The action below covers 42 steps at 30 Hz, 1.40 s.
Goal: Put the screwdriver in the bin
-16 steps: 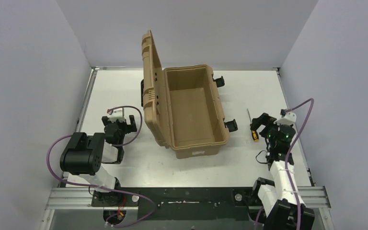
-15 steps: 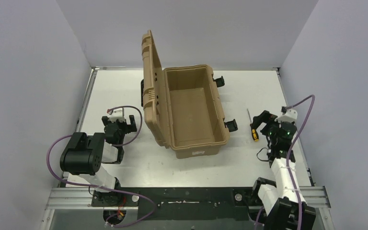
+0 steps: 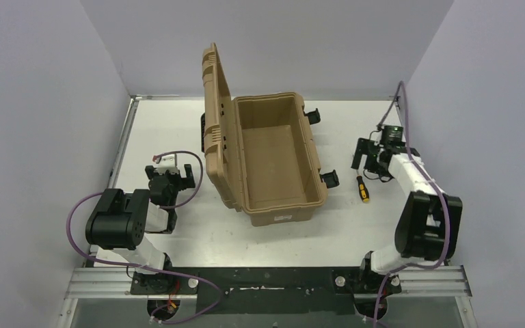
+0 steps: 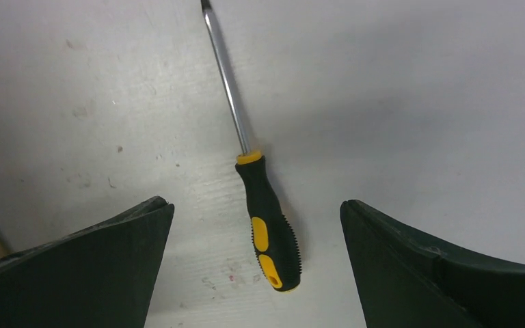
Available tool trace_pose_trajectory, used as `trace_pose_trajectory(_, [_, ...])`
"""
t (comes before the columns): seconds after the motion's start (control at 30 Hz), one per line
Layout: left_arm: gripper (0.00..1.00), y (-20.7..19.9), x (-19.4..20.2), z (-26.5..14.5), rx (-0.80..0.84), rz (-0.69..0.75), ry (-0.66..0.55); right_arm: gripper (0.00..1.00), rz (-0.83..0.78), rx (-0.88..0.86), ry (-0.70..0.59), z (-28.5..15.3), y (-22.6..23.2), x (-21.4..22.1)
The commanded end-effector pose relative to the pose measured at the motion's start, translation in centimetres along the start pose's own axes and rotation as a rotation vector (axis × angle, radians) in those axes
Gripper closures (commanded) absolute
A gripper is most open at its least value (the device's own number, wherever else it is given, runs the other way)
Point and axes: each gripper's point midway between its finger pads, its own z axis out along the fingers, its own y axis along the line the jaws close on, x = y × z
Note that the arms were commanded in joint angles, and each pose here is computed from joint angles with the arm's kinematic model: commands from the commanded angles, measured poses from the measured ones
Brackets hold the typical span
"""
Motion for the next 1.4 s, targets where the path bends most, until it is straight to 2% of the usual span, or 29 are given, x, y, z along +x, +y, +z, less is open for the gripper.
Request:
trace_pose_trajectory(0.0, [0.03, -0.1, -2.0, 0.6, 0.004, 0.0, -0.064, 0.02, -0.095, 0.13, 0.253, 1.4, -0.9, 4.5])
trace_pose_trajectory(0.1, [0.03, -0.1, -2.0, 0.6, 0.004, 0.002, -0.063, 0.07, -0.1, 0.144, 0.289, 2.7, -1.0, 5.2])
trace_pose_trajectory(0.2, [0.03, -0.1, -1.9, 0.6, 0.003, 0.0, -0.062, 0.16, -0.102, 0.146, 0.314, 3.6, -1.1, 5.8])
trace_pose_trajectory(0.27, [0.03, -0.1, -1.9, 0.6, 0.004, 0.0, -0.062, 0.36, -0.102, 0.147, 0.336, 3.9, -1.2, 6.3])
trace_pose_trajectory(0.43, [0.03, -0.1, -2.0, 0.6, 0.004, 0.002, -0.063, 0.93, -0.118, 0.132, 0.332, 3.4, -0.9, 5.6])
trace_pose_trajectory(0.47, [0.03, -0.1, -2.0, 0.6, 0.004, 0.001, -0.063, 1.0, -0.119, 0.13, 0.318, 3.0, -0.8, 4.9])
trace_pose_trajectory(0.77, [0.03, -0.1, -1.9, 0.5, 0.007, 0.0, -0.062, 1.0, -0.088, 0.133, 0.135, -5.4, 1.1, -6.9])
trace_pose_trajectory(1.0, [0.03, -0.1, -1.9, 0.6, 0.008, 0.0, -0.063, 1.0, 0.019, -0.09, -0.056, -11.7, 8.8, -13.8])
trace_pose_trajectory(1.13, [0.03, -0.1, -1.9, 0.6, 0.008, 0.0, -0.062, 1.0, -0.043, -0.26, -0.1, -13.8, 18.1, -13.7])
trace_pose_trajectory(1.27, [0.03, -0.1, -1.9, 0.6, 0.009, 0.0, -0.062, 1.0, -0.143, -0.383, -0.094, -14.7, 26.8, -11.2])
trace_pose_trajectory(1.37, [0.03, -0.1, -2.0, 0.6, 0.007, 0.0, -0.063, 1.0, -0.189, -0.411, -0.063, -12.9, 30.2, -8.6])
